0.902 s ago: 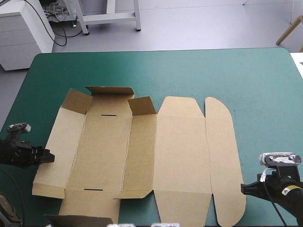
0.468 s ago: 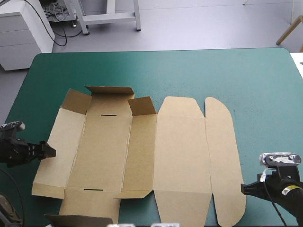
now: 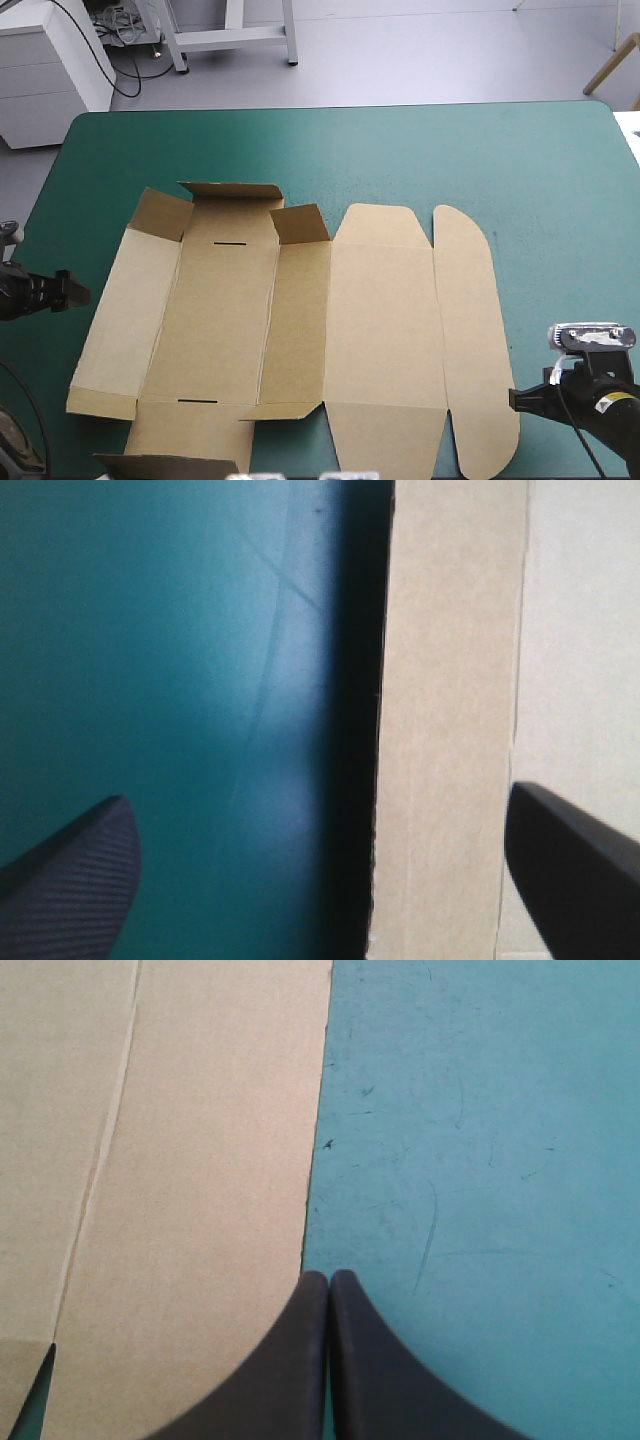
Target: Fold the box
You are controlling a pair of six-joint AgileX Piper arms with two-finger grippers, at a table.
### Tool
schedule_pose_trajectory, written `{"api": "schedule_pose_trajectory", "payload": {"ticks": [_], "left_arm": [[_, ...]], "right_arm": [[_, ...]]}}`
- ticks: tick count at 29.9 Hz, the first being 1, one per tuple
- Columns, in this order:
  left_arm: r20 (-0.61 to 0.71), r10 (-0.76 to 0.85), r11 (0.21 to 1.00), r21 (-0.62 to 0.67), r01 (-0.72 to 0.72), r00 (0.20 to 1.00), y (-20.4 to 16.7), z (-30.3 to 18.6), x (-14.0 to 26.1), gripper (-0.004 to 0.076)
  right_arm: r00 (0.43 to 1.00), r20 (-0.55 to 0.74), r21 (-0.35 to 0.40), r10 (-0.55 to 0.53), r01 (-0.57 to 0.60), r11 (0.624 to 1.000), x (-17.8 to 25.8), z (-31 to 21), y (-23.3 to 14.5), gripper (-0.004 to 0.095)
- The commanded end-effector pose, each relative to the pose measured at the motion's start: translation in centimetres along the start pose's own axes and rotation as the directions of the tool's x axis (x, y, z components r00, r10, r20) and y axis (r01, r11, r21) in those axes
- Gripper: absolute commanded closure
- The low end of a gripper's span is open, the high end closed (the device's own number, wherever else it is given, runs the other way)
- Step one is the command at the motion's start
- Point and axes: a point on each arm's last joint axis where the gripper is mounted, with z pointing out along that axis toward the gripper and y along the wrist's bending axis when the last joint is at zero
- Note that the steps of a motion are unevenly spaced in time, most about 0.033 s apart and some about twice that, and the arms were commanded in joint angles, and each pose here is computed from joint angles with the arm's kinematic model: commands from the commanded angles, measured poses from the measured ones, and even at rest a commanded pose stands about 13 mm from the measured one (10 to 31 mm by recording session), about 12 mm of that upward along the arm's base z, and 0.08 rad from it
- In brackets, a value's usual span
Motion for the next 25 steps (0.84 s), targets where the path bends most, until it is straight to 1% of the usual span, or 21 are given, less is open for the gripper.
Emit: {"api": "schedule_pose_trajectory", "payload": {"ticks": [1, 9, 13, 17, 25], "left_arm": [[-0.007, -0.012, 1.000, 0.017, 0.012, 1.000, -0.8, -1.0, 0.1, 0.0021], [-0.070, -0.021, 0.998, 0.065, 0.025, 0.997, -0.9, 1.2, 1.9, 0.0021], [-0.110, -0.015, 0.992, 0.125, 0.029, 0.994, -1.2, 2.8, 3.3, 0.0021], [-0.118, -0.004, 0.982, 0.189, 0.026, 0.993, -1.6, 4.2, 4.2, 0.0021], [-0.171, -0.036, 0.949, 0.304, 0.088, 0.985, -1.7, 6.5, 4.8, 0.0021]], "right_arm": [[0.997, 0.071, 0.003, -0.008, 0.008, 1.000, -1.0, -0.5, 0.0, 0.0927], [0.997, 0.071, 0.003, -0.008, 0.008, 1.000, -1.0, -0.5, 0.0, 0.0927], [0.997, 0.071, 0.003, -0.008, 0.008, 1.000, -1.0, -0.5, 0.0, 0.0927], [0.997, 0.071, 0.003, -0.008, 0.008, 1.000, -1.0, -0.5, 0.0, 0.0927], [0.997, 0.071, 0.003, -0.008, 0.008, 1.000, -1.0, -0.5, 0.0, 0.0927]]}}
